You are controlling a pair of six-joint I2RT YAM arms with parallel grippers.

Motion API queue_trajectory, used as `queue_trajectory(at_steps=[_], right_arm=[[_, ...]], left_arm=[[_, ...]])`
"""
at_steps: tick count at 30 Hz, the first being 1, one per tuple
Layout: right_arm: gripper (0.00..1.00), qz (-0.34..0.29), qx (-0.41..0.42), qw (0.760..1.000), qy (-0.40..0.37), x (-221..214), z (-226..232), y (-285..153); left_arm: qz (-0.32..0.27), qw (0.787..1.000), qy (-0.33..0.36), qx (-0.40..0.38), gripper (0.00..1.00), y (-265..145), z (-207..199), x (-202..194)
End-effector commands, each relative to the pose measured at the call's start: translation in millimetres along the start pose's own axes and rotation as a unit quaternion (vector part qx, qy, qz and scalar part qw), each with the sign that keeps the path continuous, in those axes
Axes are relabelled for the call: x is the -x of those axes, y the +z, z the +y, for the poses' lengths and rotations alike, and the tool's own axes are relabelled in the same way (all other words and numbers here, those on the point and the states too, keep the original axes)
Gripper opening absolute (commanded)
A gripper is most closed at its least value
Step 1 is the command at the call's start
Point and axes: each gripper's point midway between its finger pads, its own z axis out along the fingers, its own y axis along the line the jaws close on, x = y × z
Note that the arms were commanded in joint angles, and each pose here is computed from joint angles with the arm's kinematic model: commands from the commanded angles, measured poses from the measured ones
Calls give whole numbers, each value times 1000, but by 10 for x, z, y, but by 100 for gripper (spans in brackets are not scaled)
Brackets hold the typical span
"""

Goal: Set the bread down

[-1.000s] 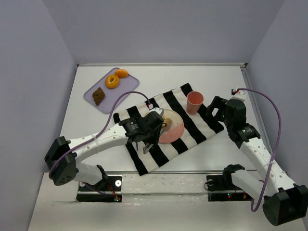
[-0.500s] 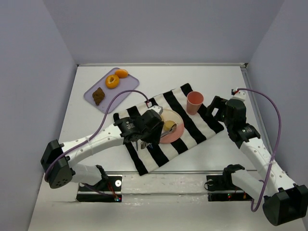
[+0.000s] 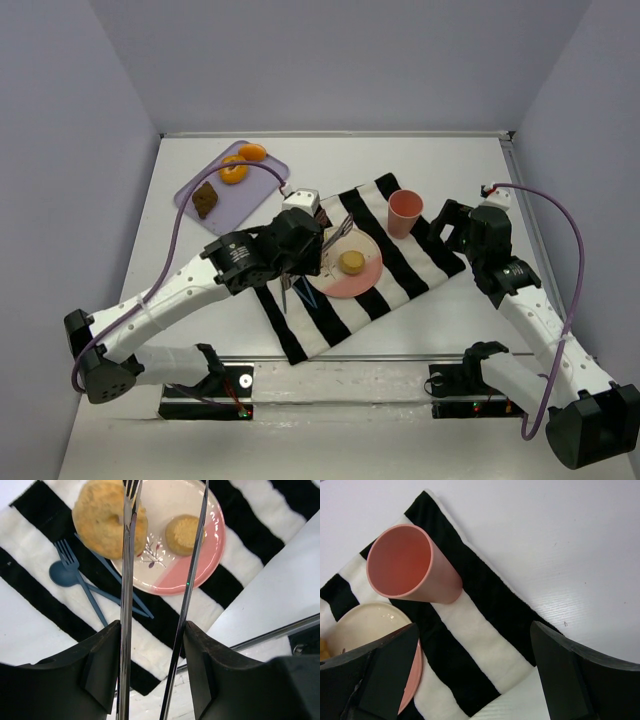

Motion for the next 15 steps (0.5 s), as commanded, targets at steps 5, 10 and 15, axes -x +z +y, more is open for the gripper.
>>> queue_trajectory(at_steps=[5, 10, 15], right_arm=[[98, -31, -1, 999, 13, 158, 5, -21], [98, -30, 0, 999, 14, 150, 7, -24], [98, -28, 2, 1000, 13, 143, 15, -16]], left_arm=[[-89, 996, -20, -24, 58, -302, -42, 517], [-93, 994, -56, 29, 51, -275, 196, 535], [-96, 964, -195, 153, 53, -213, 1001, 374]])
